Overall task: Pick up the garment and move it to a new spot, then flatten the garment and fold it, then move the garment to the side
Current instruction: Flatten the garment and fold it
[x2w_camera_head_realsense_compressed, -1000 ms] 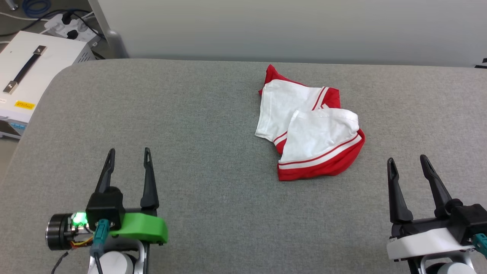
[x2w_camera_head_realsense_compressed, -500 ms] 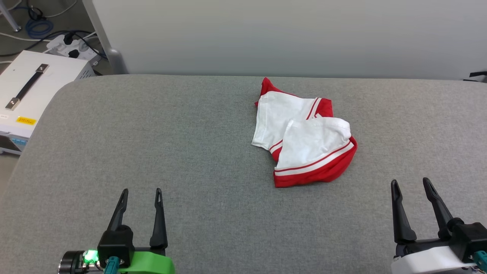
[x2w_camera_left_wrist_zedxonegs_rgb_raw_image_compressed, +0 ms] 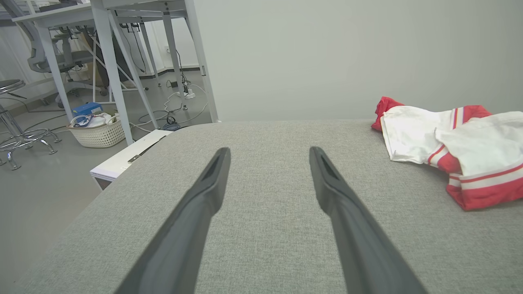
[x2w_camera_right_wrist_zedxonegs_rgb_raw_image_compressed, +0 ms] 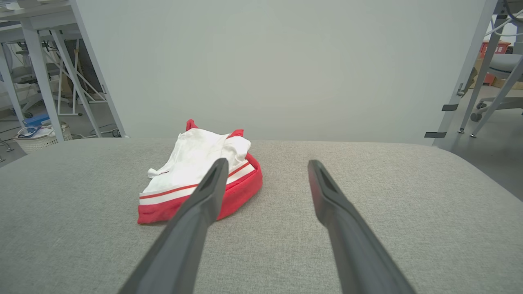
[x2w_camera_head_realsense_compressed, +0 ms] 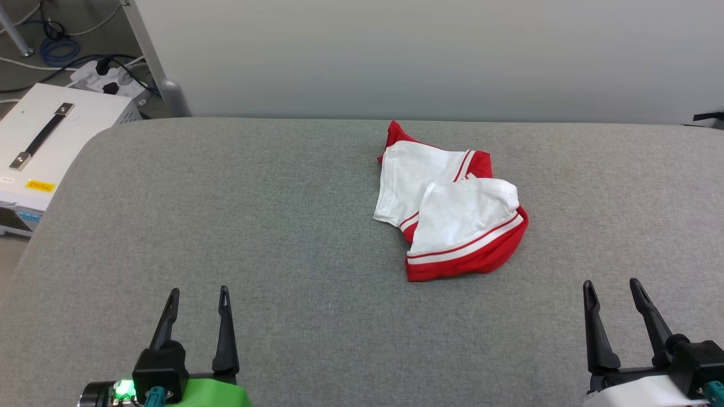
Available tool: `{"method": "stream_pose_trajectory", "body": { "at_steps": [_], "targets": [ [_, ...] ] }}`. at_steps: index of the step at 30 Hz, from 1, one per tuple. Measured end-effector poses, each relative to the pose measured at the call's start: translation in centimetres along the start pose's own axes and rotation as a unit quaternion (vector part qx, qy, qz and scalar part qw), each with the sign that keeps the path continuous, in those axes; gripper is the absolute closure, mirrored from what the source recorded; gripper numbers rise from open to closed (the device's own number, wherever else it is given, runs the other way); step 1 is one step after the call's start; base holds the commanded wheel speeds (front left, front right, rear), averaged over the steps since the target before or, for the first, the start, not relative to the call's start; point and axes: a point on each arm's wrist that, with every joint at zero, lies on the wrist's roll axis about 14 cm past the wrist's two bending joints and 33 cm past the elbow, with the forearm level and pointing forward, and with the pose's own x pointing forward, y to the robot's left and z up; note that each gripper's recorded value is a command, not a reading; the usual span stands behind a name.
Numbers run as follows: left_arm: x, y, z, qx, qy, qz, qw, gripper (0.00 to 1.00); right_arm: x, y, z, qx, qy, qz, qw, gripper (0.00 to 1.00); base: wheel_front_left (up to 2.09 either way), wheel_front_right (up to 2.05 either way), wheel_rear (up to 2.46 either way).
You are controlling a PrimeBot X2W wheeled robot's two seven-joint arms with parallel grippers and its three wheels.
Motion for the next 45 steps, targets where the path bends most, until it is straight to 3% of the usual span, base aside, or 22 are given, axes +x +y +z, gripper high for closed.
{"method": "stream_pose_trajectory", "body": {
  "at_steps": [14, 24, 32, 36, 39, 42, 45],
  "targets": [
    [1.0, -0.3, 0.0, -0.004, -0.003, -0.019, 1.0, 0.0, 0.1, -0.1, -0.6, 0.004, 0.01, -0.002, 1.0, 0.0, 0.0, 0.0, 0.0],
    [12.0, -2.4, 9.1, 0.025, -0.144, -0.111, 0.983, 0.0, 2.8, 0.2, -0.7, 0.008, 0.002, 0.005, 1.0, 0.0, 0.0, 0.0, 0.0],
    [19.8, -8.5, 10.2, 0.025, -0.109, -0.21, 0.971, 0.0, 4.2, -1.0, -2.1, 0.005, 0.016, -0.01, 1.0, 0.0, 0.0, 0.0, 0.0],
    [21.8, -13.4, 7.9, 0.031, -0.017, -0.282, 0.959, 0.0, 4.7, -1.5, -3.1, 0.005, 0.027, -0.018, 0.999, 0.0, 0.0, 0.0, 0.0],
    [22.3, -16.2, 4.8, 0.048, 0.074, -0.327, 0.941, 0.0, 5.0, -2.1, -3.6, 0.006, 0.033, -0.025, 0.999, 0.0, 0.0, 0.0, 0.0],
    [21.6, -18.8, 1.2, 0.066, 0.171, -0.368, 0.912, 0.0, 5.3, -2.7, -4.1, 0.003, 0.037, -0.033, 0.999, 0.0, 0.0, 0.0, 0.0],
    [19.8, -20.6, -2.7, 0.091, 0.264, -0.404, 0.871, 0.0, 5.4, -3.3, -4.5, 0.002, 0.042, -0.041, 0.998, 0.0, 0.0, 0.0, 0.0]
  ]
}}
